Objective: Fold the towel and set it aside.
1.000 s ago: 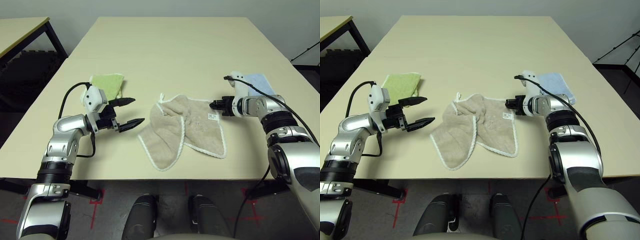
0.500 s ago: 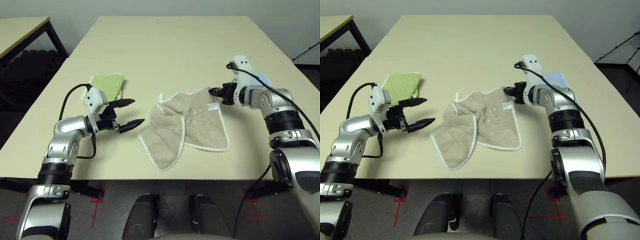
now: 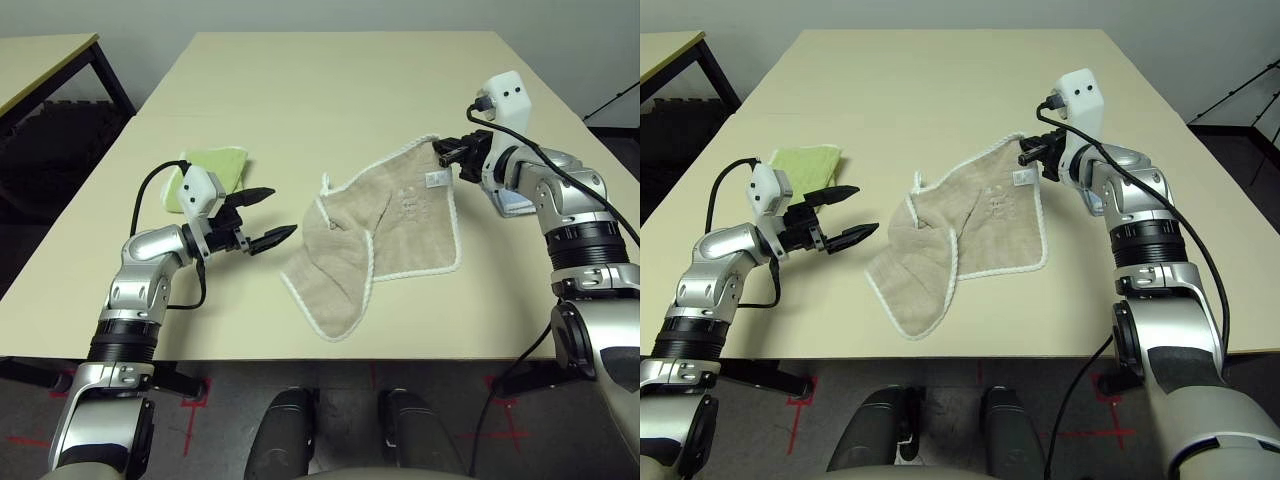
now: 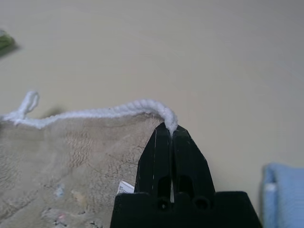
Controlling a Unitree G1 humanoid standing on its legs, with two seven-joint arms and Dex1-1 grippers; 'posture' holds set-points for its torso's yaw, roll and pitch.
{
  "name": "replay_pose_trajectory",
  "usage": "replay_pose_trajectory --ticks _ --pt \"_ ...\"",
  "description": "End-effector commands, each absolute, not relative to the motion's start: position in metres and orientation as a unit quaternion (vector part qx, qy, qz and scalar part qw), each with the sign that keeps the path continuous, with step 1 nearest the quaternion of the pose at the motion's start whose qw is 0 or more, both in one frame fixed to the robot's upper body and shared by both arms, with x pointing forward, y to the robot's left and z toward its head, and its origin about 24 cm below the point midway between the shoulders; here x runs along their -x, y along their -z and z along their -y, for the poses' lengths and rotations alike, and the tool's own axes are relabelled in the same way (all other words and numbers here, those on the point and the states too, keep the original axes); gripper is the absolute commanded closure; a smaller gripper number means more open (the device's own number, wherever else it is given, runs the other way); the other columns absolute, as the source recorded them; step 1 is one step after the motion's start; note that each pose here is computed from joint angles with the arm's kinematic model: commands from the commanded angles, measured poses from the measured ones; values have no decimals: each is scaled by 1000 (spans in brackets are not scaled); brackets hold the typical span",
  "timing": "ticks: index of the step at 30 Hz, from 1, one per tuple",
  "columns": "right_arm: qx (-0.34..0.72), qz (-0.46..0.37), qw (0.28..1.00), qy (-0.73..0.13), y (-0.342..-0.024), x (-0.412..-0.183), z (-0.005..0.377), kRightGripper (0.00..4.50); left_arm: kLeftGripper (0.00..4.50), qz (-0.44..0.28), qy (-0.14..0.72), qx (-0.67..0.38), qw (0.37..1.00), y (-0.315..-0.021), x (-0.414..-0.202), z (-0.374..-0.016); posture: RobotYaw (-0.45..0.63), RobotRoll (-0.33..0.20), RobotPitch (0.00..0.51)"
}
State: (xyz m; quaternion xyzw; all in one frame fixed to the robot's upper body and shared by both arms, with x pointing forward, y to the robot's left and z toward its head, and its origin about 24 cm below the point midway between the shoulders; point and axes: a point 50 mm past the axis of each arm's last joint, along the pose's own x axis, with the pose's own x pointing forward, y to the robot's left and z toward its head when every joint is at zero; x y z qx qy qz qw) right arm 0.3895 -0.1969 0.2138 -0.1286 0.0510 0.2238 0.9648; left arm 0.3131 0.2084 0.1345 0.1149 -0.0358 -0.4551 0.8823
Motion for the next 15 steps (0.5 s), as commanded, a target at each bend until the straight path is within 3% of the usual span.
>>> replay_pose_trajectory --ticks 1,15 --pt "173 -28 962 -208 -225 -394 200 4488 0 36 445 -120 887 -136 -318 -202 128 0 102" --pt "253 73 941 -211 -264 -406 184 4488 0 26 314 -86 945 -141 -344 -179 137 0 96"
